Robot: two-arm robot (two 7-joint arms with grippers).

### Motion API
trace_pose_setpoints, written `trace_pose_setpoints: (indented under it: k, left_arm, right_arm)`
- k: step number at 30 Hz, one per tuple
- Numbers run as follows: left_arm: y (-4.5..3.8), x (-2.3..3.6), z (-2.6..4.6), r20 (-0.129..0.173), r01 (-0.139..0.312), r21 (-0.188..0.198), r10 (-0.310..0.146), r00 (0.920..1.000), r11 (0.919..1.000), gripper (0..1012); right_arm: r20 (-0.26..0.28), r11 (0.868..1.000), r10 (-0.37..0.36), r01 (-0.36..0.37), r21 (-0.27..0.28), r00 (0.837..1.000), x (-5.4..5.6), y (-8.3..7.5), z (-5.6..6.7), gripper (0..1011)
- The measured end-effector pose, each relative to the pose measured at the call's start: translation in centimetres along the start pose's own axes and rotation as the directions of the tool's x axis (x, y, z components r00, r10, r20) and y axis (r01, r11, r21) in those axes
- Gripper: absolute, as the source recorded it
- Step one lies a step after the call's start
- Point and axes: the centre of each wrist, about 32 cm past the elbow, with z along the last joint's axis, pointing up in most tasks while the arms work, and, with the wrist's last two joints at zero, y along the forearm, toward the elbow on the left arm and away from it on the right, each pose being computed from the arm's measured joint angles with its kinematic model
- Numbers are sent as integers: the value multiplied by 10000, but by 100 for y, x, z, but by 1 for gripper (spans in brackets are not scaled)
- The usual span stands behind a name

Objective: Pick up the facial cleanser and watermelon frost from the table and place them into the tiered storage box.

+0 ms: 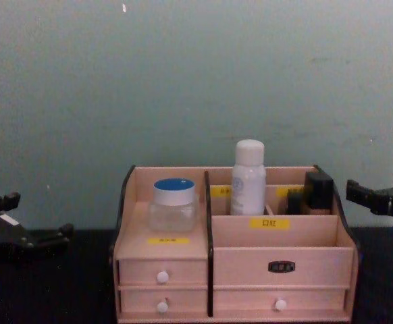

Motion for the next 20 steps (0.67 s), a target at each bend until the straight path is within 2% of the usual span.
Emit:
trace_pose_setpoints:
  k: [20]
  left_arm:
    - [0,0,0,0,0,0,0,10000,10000,1001]
  right_arm:
    - [0,10000,-1,1,0,10000,0,0,0,1000]
